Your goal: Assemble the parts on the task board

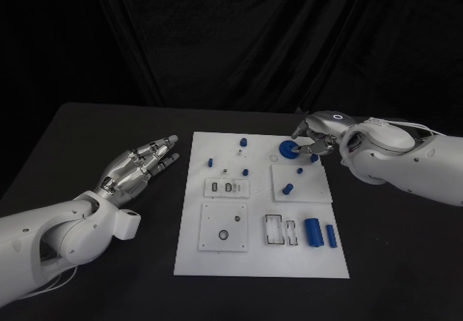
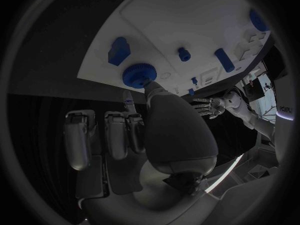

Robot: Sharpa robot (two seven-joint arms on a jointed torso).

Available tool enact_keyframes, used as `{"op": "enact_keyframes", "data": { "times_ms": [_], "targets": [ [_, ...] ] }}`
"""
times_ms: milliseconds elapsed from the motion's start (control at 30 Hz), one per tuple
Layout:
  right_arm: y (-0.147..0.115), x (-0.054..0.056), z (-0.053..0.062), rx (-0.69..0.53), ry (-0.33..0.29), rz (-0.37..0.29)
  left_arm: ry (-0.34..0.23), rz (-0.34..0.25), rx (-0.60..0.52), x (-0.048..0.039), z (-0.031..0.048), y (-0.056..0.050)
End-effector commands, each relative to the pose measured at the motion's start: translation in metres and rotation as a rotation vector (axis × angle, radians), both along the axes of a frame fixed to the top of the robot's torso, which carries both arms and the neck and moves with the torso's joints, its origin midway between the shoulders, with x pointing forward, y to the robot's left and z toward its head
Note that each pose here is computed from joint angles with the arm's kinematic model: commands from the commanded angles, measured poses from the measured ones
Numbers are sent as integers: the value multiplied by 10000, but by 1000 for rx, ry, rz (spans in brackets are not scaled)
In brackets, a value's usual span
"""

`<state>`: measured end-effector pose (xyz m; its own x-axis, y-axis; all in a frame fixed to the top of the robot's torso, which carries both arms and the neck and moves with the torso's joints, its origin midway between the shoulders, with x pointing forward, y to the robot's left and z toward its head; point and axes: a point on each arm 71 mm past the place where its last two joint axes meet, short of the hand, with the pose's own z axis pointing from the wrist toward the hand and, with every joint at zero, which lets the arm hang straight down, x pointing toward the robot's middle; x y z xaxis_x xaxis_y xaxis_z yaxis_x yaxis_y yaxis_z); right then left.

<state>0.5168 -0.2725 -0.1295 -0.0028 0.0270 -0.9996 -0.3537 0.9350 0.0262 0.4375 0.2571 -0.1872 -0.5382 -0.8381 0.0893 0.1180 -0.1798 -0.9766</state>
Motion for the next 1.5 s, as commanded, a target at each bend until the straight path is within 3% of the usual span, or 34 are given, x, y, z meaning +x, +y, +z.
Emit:
{"op": "enact_keyframes", "data": {
  "times_ms": [33,733,1167,1500],
  "targets": [
    [-4,4,-28,-14,8,-14,-145,-3,-104,-24,122,9],
    [50,12,-179,-21,36,-10,-142,-6,-103,-16,116,14],
    [55,2,-174,-21,15,-3,-139,-7,-102,-12,112,18],
    [64,-2,-134,9,-34,1,-136,-6,-99,-10,109,25]
  ]
}}
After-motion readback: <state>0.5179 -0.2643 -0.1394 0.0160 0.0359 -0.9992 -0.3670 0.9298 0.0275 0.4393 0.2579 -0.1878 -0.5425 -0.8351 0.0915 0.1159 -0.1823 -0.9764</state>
